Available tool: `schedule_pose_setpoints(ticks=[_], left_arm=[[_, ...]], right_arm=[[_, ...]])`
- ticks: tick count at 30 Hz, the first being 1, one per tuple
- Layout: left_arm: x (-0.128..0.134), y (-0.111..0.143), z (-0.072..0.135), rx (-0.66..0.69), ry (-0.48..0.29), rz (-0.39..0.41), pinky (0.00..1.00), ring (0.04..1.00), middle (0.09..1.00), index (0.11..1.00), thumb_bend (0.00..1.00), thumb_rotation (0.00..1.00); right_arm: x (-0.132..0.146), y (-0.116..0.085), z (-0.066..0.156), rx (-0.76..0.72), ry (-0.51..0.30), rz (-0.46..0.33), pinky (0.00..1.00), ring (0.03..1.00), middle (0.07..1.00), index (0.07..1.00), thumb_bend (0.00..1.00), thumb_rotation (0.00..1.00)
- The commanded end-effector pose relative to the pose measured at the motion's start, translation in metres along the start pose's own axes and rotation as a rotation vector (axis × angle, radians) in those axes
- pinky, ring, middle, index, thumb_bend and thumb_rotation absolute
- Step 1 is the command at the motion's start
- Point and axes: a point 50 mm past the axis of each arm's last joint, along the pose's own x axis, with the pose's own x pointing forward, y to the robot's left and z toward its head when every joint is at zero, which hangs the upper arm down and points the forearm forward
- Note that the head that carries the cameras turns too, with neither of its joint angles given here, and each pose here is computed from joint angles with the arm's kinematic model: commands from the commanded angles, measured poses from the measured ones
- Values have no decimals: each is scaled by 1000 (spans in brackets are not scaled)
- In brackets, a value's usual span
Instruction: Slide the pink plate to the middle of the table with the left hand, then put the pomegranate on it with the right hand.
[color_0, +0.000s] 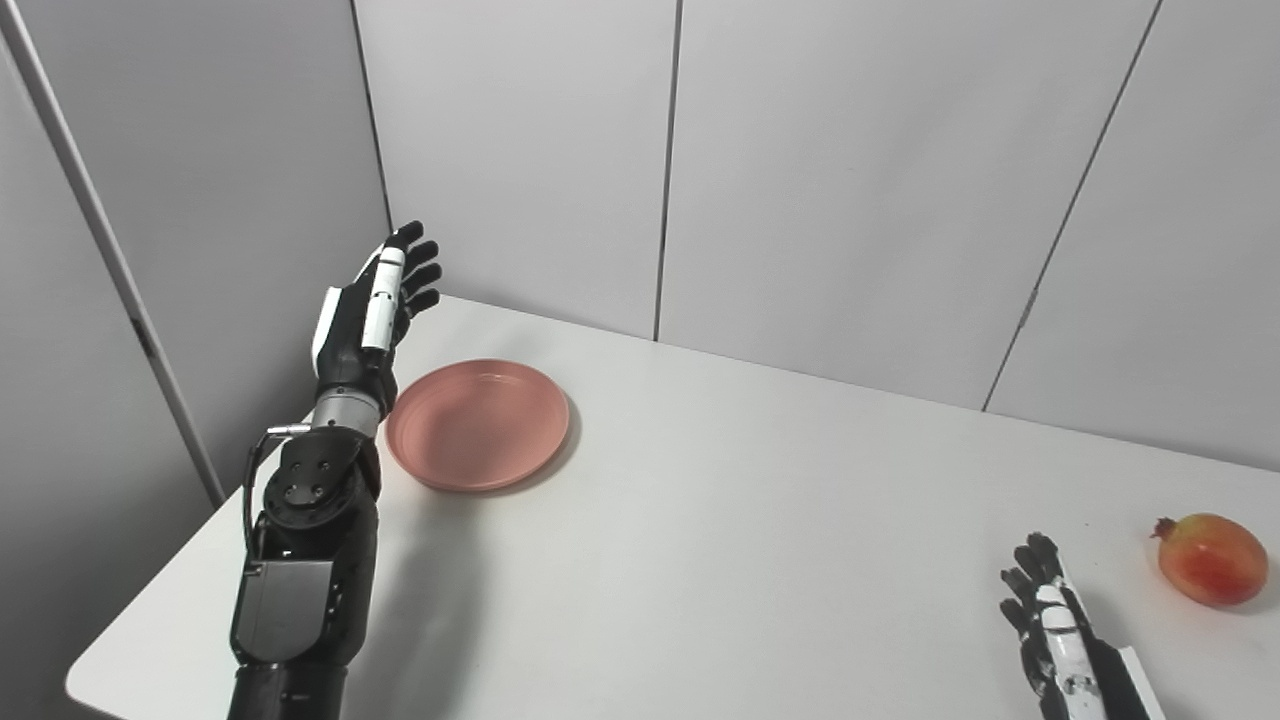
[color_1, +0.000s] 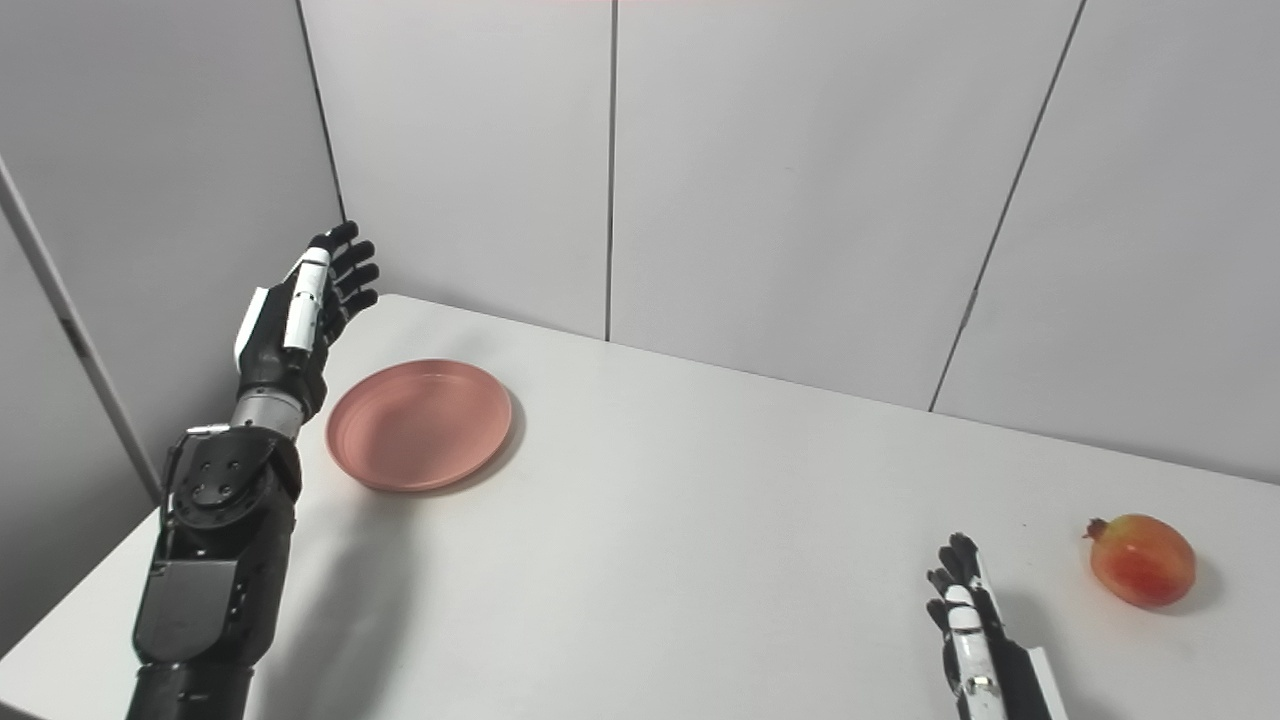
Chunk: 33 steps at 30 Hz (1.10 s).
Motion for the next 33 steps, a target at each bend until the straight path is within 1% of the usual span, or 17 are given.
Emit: schedule_pose_setpoints(ticks=[1, 4, 6, 8, 14, 23, 33], left_arm=[[15, 6, 27, -1, -102, 1, 847, 857, 862, 843, 316, 962], [18, 15, 21, -2, -92, 0, 858, 859, 861, 842, 324, 960], [20, 20, 17, -14, -80, 3, 870, 861, 861, 844, 334, 987], [21, 24, 14, -30, -65, 9, 869, 859, 859, 843, 338, 991], [24, 37, 5, -41, -35, 21, 875, 870, 869, 851, 308, 1000], [27, 51, -12, -38, 5, 62, 863, 864, 865, 849, 300, 1000], [30, 62, -24, -102, 47, 85, 910, 902, 901, 883, 266, 1000]], right_arm=[[6, 1, 18, 5, -70, 10, 1000, 1000, 1000, 1000, 6, 1000], [6, 0, 17, 14, -68, 14, 1000, 1000, 1000, 1000, 9, 1000], [6, 0, 18, 15, -68, 13, 1000, 1000, 1000, 1000, 16, 1000], [6, 1, 19, 11, -71, 13, 1000, 1000, 1000, 1000, 12, 1000], [6, 0, 19, 17, -70, 14, 1000, 1000, 1000, 1000, 0, 1000], [5, -1, 20, 21, -71, 17, 1000, 1000, 1000, 1000, 0, 1000], [5, -2, 21, 18, -74, 12, 1000, 1000, 1000, 1000, 0, 1000]])
